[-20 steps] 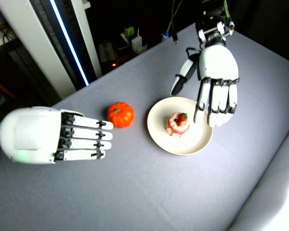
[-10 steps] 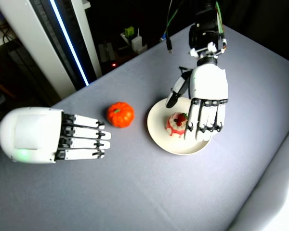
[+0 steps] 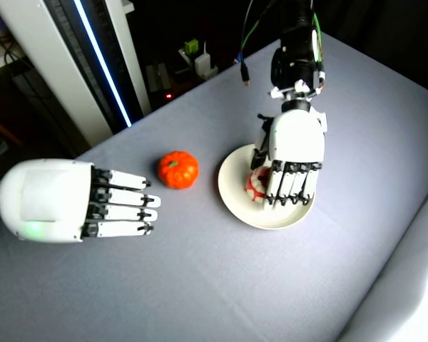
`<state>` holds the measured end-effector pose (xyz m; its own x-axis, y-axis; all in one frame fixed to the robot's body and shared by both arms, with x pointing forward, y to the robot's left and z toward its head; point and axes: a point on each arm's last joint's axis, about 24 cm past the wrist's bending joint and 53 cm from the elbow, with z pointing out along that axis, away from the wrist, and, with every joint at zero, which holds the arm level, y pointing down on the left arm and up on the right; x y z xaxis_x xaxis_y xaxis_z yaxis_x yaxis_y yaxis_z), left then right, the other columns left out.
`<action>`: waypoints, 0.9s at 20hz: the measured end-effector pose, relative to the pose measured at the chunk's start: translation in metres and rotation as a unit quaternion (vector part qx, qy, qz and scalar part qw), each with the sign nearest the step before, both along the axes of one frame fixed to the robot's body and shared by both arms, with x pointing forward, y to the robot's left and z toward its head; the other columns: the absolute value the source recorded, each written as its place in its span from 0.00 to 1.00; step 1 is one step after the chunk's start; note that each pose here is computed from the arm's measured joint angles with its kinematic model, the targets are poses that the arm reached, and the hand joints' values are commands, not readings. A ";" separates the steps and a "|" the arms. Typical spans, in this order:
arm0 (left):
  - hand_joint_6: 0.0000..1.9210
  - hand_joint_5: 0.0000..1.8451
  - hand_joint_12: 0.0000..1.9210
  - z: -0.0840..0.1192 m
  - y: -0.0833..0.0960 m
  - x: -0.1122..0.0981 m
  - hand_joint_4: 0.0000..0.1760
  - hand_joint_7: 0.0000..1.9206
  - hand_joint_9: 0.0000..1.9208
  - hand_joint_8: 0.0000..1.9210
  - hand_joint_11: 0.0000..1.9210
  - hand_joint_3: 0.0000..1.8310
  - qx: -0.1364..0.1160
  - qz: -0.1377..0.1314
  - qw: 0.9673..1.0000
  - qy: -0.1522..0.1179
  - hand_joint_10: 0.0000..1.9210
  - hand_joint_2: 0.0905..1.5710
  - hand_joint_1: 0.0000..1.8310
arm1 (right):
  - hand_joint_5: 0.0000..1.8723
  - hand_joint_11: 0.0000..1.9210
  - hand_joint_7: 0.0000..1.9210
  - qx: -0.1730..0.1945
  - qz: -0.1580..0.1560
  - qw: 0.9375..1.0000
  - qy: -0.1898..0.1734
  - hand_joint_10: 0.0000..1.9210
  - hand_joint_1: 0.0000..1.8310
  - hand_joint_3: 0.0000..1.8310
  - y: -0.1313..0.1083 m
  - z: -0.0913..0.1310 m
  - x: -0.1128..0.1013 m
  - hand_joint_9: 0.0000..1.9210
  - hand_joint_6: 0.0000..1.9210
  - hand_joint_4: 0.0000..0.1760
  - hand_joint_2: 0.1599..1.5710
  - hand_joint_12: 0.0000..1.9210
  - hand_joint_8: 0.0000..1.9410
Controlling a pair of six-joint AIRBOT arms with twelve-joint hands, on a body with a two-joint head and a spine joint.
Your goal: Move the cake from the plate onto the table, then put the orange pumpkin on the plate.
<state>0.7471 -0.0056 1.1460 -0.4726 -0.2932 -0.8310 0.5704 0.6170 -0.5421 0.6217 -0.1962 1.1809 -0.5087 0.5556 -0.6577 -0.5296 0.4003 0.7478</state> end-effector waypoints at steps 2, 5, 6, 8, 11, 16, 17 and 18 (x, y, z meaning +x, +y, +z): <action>0.59 0.49 0.54 0.001 -0.003 -0.001 0.00 0.49 0.46 0.49 0.34 0.00 -0.005 -0.002 1.000 0.003 0.64 0.70 0.74 | 0.42 0.17 0.47 0.000 0.000 1.000 0.000 0.02 0.57 0.00 0.000 0.000 0.000 0.46 0.66 0.00 0.75 0.63 0.01; 0.45 0.58 0.53 0.012 0.008 0.003 0.04 0.56 0.48 0.41 0.06 0.00 -0.036 0.010 0.999 0.008 0.29 0.66 0.69 | 0.41 0.17 0.47 0.000 0.000 1.000 0.000 0.01 0.56 0.00 0.000 0.000 0.000 0.44 0.68 0.00 0.75 0.61 0.00; 0.45 0.58 0.53 0.016 0.014 0.006 0.04 0.56 0.48 0.41 0.06 0.00 -0.045 0.015 0.999 0.008 0.29 0.66 0.69 | 0.41 0.17 0.47 0.000 0.000 1.000 0.000 0.01 0.56 0.00 0.000 0.000 0.000 0.44 0.68 0.00 0.75 0.61 0.00; 0.27 0.62 0.69 0.026 0.031 0.011 0.00 0.57 0.55 0.50 0.26 0.00 -0.063 0.029 0.998 0.006 0.25 0.65 0.70 | 0.41 0.15 0.46 0.000 0.000 1.000 0.000 0.02 0.57 0.00 0.000 0.000 0.000 0.45 0.68 0.00 0.75 0.66 0.00; 0.09 0.71 0.66 0.045 0.052 0.002 0.00 0.56 0.58 0.55 0.43 0.00 -0.076 0.027 0.997 -0.010 0.35 0.65 0.71 | 0.42 0.16 0.47 0.000 0.000 1.000 0.000 0.03 0.56 0.00 0.000 0.000 0.000 0.46 0.67 0.00 0.75 0.68 0.01; 0.27 0.60 0.74 0.072 0.097 -0.033 0.00 0.51 0.55 0.64 0.54 0.00 -0.076 0.019 0.995 -0.061 0.63 0.68 0.69 | 0.42 0.14 0.46 0.003 0.002 1.000 0.003 0.03 0.55 0.00 0.001 0.000 -0.001 0.44 0.67 0.01 0.75 0.68 0.00; 0.29 0.58 0.65 0.066 0.108 -0.039 0.00 0.54 0.58 0.61 0.55 0.00 -0.061 0.024 0.996 -0.063 0.52 0.68 0.70 | 0.42 0.18 0.46 0.002 0.001 1.000 0.004 0.04 0.55 0.00 0.001 -0.001 -0.001 0.46 0.67 0.07 0.75 0.68 0.01; 0.31 0.59 0.59 0.056 0.121 -0.044 0.00 0.54 0.57 0.58 0.51 0.00 -0.045 0.035 0.997 -0.059 0.40 0.67 0.70 | 0.42 0.19 0.47 0.001 0.002 1.000 0.004 0.06 0.55 0.00 0.001 -0.001 -0.001 0.47 0.67 0.05 0.75 0.72 0.01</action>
